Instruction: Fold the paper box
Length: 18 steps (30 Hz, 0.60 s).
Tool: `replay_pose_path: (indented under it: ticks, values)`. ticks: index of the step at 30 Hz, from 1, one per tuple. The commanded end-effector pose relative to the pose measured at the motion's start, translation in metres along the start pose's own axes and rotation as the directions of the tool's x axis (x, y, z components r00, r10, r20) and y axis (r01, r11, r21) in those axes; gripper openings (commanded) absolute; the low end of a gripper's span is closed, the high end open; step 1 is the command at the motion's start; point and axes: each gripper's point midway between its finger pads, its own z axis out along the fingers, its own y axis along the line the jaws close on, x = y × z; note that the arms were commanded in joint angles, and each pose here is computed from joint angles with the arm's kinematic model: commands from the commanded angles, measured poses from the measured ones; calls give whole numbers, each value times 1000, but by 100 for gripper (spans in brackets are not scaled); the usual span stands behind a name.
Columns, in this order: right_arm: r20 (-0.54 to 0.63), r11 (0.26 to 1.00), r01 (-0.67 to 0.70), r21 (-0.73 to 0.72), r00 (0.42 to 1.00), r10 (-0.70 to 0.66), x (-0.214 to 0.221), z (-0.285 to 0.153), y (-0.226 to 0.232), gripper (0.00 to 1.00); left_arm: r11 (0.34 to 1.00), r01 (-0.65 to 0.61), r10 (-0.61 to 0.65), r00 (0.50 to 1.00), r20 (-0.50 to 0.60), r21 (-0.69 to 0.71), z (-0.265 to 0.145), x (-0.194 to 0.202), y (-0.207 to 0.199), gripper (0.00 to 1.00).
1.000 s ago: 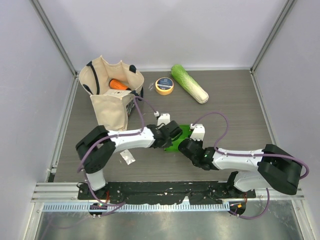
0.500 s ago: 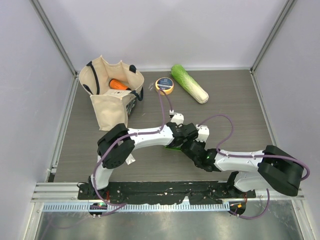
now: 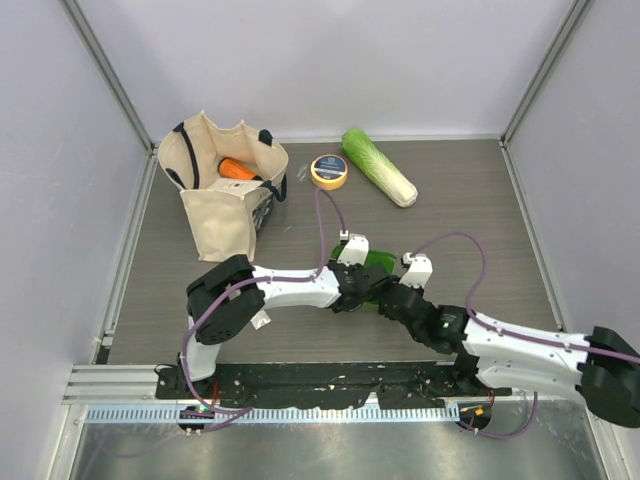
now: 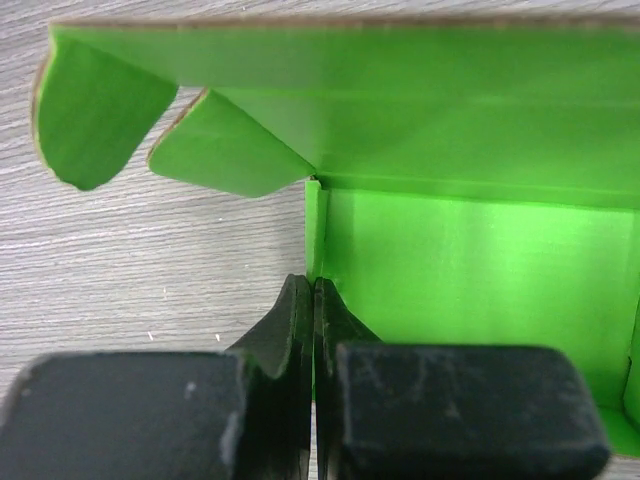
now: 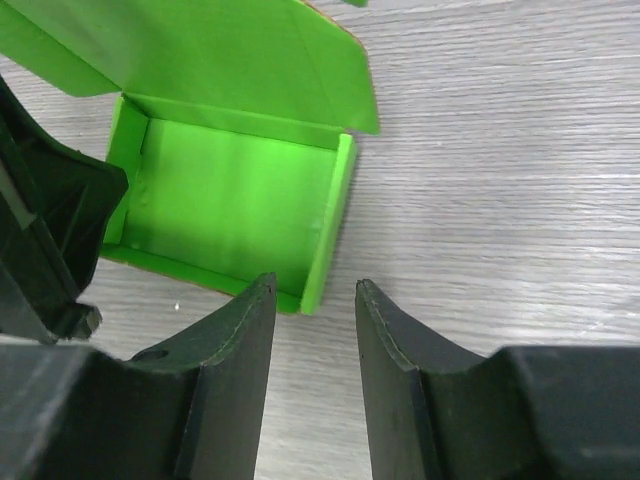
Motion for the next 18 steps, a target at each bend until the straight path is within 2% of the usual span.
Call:
replay_pose_path:
  ticks: [1,3,6,8,10,13,18]
  values:
    - [138,993,-85,-82,986,96,-49,-23,13,43,984,-164,148,969,-199,-70,22,78,26,0]
    - [167,991,-117,-71,978,128,-61,-33,7,43,982,-173,154,964,-218,-70,21,81,26,0]
    - [199,985,-155,80,971,136,-70,-47,-29,41,979,-189,166,957,-237,-80,23,84,26,0]
    - [255,970,-218,112,949,184,-85,-55,-37,41,976,-200,173,949,-262,-81,27,89,25,0]
    - [293,960,-229,162,940,175,-95,-65,-50,41,971,-223,189,938,-292,-88,31,96,25,0]
    - [329,953,-255,162,925,192,-111,-78,-55,41,969,-239,203,919,-338,-68,37,106,21,0]
    - [376,954,-267,135,905,200,-126,-90,-60,41,972,-234,212,914,-345,-22,40,108,8,0]
